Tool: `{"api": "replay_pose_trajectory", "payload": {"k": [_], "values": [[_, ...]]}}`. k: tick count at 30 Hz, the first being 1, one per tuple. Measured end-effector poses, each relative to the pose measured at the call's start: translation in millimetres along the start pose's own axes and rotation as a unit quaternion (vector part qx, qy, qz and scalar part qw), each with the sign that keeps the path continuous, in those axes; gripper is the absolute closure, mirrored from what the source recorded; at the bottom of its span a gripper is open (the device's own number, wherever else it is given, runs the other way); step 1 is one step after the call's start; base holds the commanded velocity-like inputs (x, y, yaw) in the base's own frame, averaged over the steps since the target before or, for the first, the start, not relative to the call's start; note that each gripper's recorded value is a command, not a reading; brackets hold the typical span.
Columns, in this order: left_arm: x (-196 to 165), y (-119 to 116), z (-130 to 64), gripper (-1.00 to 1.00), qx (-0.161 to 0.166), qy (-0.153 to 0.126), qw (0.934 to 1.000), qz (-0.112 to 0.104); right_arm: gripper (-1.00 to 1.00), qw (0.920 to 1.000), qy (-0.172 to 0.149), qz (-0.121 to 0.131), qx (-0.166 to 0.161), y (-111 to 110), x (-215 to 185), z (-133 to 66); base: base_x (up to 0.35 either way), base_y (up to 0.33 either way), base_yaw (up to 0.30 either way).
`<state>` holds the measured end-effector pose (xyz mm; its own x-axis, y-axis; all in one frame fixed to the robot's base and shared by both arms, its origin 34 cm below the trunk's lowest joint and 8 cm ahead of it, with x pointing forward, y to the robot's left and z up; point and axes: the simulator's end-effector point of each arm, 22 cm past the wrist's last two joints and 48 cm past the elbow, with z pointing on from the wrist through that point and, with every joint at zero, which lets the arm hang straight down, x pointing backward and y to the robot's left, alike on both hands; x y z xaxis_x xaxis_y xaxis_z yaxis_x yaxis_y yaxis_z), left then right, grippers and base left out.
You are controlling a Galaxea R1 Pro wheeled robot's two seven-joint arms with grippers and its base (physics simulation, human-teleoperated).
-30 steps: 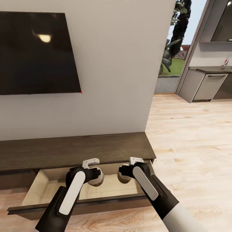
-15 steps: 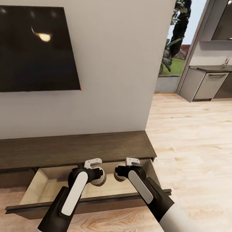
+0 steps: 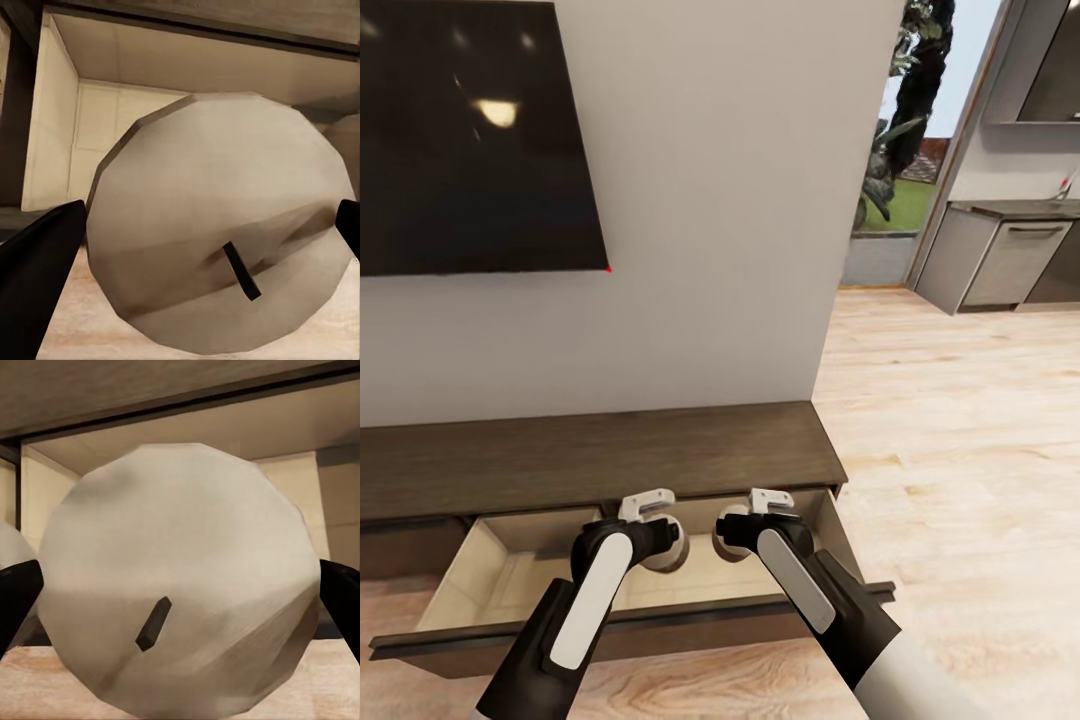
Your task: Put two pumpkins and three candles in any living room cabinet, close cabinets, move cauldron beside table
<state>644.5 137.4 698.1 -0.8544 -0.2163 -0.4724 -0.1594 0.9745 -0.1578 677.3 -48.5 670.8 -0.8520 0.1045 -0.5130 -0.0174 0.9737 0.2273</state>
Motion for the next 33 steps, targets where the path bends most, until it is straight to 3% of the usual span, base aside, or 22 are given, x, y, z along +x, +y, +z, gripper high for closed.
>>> {"api": "replay_pose_trajectory", "payload": {"k": [12,33], "values": [[13,9,26.2,1.0,-0.009,-0.009,0.9997,-0.02,1.0,1.0,-0.001,0.001,0.0,-5,12,17.0,0.0,0.0,0.0],[36,19,60.3,1.0,-0.012,-0.009,0.9997,-0.02,1.0,1.0,-0.004,0.001,-0.002,-13,35,46.5,0.0,0.0,0.0]]}}
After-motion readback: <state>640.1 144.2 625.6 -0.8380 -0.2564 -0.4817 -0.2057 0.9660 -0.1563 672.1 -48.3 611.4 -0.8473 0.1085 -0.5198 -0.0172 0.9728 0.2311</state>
